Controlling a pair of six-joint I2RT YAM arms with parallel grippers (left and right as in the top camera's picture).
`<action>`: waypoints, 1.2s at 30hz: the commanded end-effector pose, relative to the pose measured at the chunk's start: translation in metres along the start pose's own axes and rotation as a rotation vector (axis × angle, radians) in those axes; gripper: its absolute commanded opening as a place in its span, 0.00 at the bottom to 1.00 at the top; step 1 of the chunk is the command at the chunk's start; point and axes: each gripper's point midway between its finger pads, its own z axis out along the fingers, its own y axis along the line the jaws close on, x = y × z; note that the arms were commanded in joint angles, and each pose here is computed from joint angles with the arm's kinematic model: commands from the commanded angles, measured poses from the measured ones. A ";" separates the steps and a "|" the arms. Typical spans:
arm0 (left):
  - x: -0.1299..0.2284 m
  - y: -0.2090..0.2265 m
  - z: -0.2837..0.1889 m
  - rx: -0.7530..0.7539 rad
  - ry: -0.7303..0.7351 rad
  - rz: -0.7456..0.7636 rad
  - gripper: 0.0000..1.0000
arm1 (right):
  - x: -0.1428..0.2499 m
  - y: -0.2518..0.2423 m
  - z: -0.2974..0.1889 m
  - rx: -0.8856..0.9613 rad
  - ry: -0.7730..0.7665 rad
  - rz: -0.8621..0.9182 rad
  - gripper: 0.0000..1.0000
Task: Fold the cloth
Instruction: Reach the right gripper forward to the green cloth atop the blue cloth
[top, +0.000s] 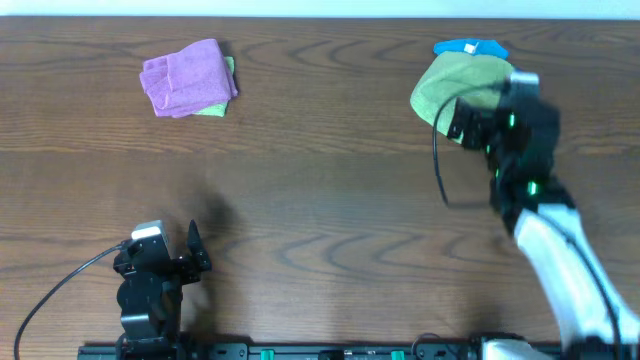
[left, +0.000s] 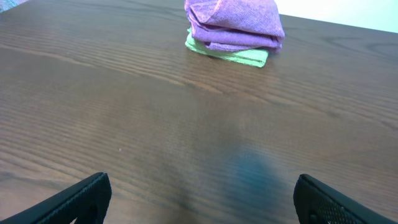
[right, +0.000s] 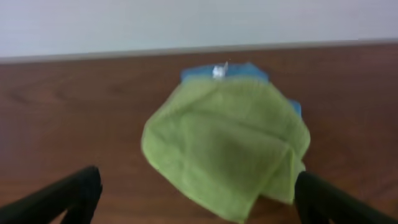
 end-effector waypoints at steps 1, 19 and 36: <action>0.008 0.002 0.003 -0.010 0.015 -0.008 0.95 | -0.007 -0.013 0.030 0.012 0.067 -0.037 0.99; 0.008 0.002 0.003 -0.010 0.015 -0.008 0.95 | 0.090 -0.059 0.141 0.033 0.412 0.056 0.80; 0.008 0.002 0.003 -0.009 0.016 -0.008 0.95 | 0.041 -0.070 0.148 0.033 0.385 0.050 0.85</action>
